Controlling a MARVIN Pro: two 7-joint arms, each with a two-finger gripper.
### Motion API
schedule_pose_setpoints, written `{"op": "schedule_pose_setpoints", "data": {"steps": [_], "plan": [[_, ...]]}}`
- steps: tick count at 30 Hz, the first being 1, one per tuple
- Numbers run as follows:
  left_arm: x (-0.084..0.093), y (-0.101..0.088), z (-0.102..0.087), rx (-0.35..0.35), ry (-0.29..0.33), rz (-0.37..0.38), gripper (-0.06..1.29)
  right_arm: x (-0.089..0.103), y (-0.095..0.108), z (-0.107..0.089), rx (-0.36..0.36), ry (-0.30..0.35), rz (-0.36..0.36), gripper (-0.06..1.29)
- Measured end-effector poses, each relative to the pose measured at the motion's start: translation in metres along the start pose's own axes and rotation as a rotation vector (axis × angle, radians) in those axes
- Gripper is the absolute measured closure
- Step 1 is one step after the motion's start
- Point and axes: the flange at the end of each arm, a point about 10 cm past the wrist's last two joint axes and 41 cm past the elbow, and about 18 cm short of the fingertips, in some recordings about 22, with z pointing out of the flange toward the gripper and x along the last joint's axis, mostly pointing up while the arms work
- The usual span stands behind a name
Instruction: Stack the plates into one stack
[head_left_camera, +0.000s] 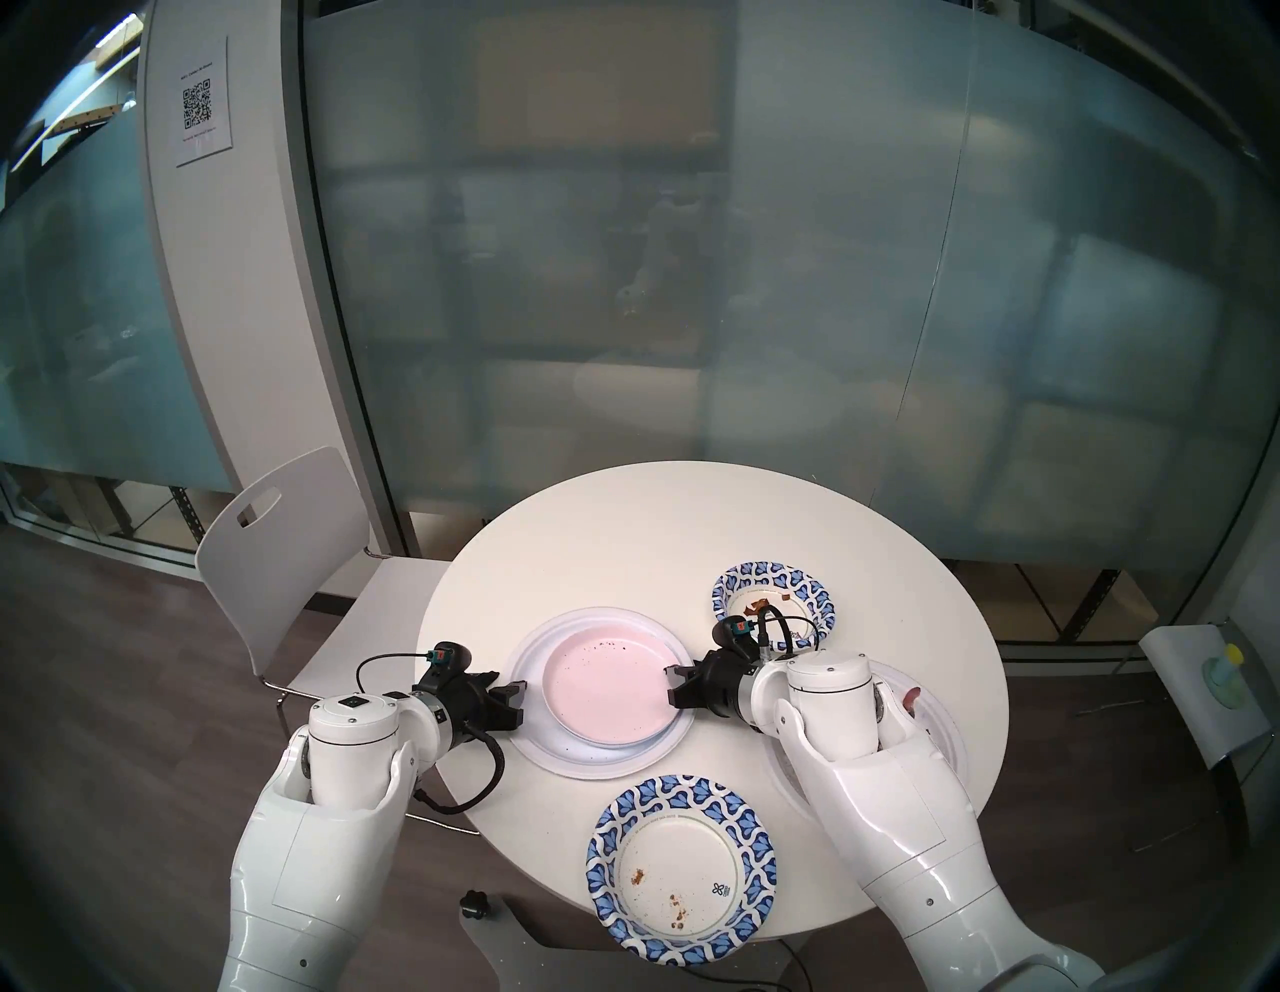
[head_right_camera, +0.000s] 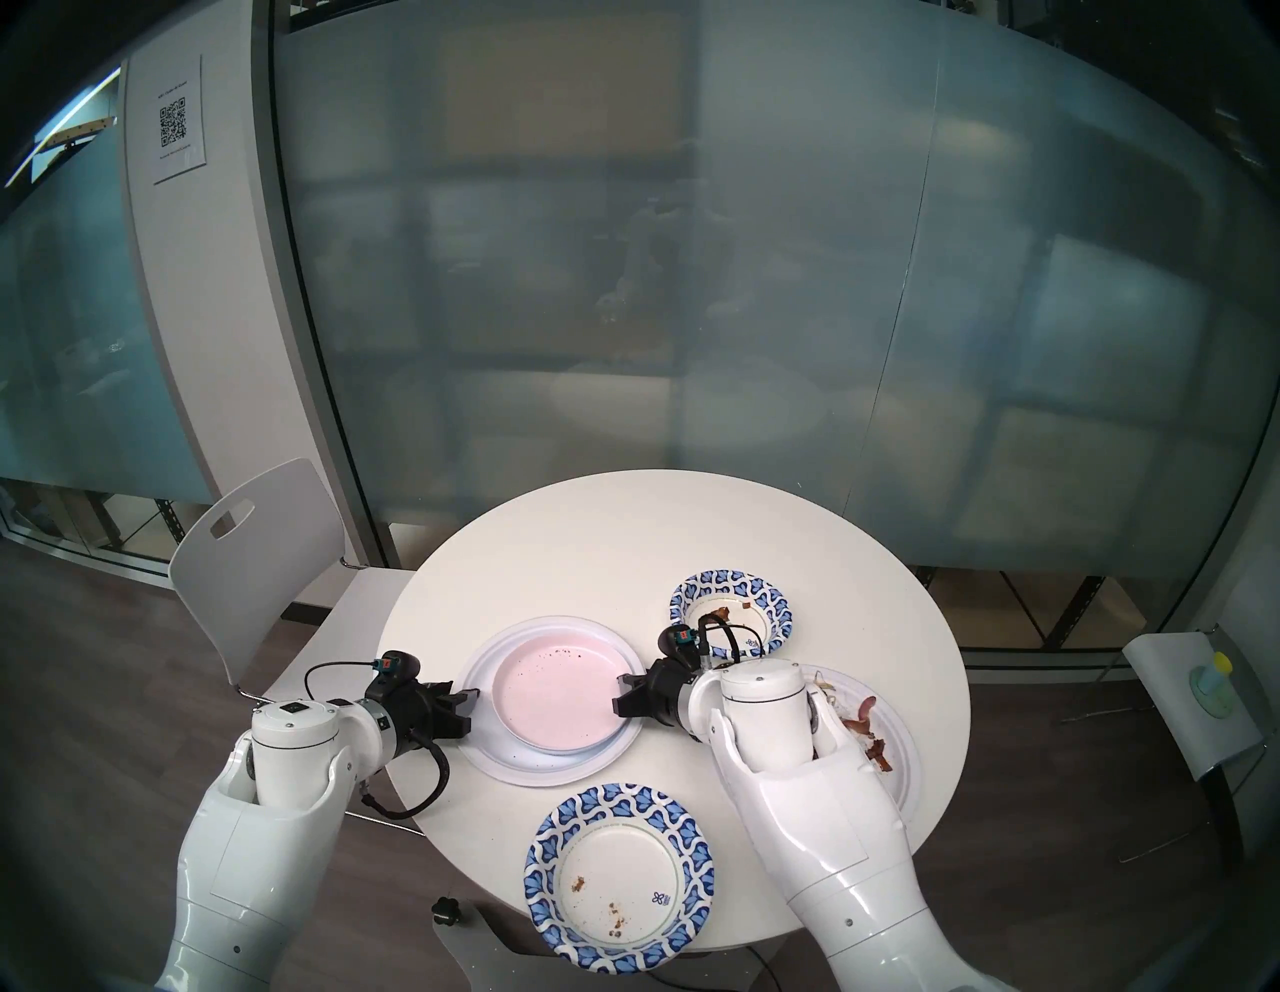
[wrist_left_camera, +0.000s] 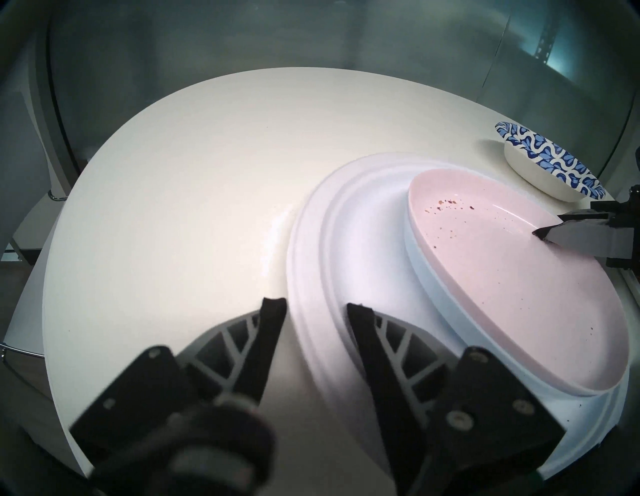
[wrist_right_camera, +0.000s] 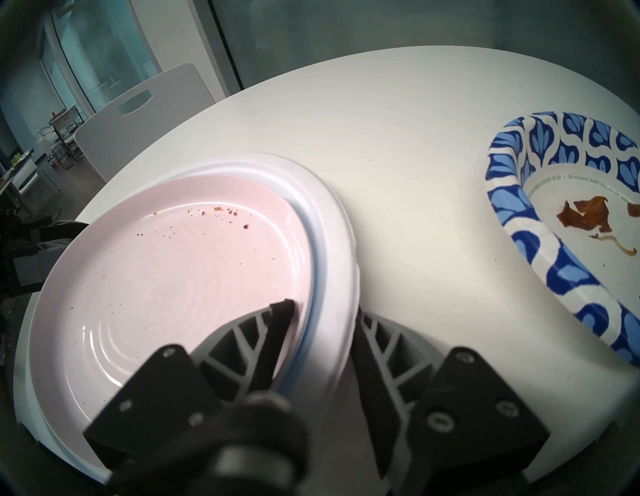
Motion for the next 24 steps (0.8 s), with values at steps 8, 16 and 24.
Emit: {"op": "schedule_pose_setpoints", "data": {"steps": [8,16,24], "plan": [[-0.0004,0.0003,0.0002,-0.002,-0.003,-0.005,0.73,0.0011,0.0001,0.0001,0.000,0.004,0.001,0.75],[0.0007,0.0038,-0.0009,-0.008,0.000,-0.031,0.78,0.0026,0.0006,-0.0002,0.002,0.013,0.001,0.84],[0.0001,0.0091,-0.0018,-0.004,0.002,-0.056,1.01,0.0072,0.0029,-0.0042,-0.001,0.027,-0.005,0.90]]}}
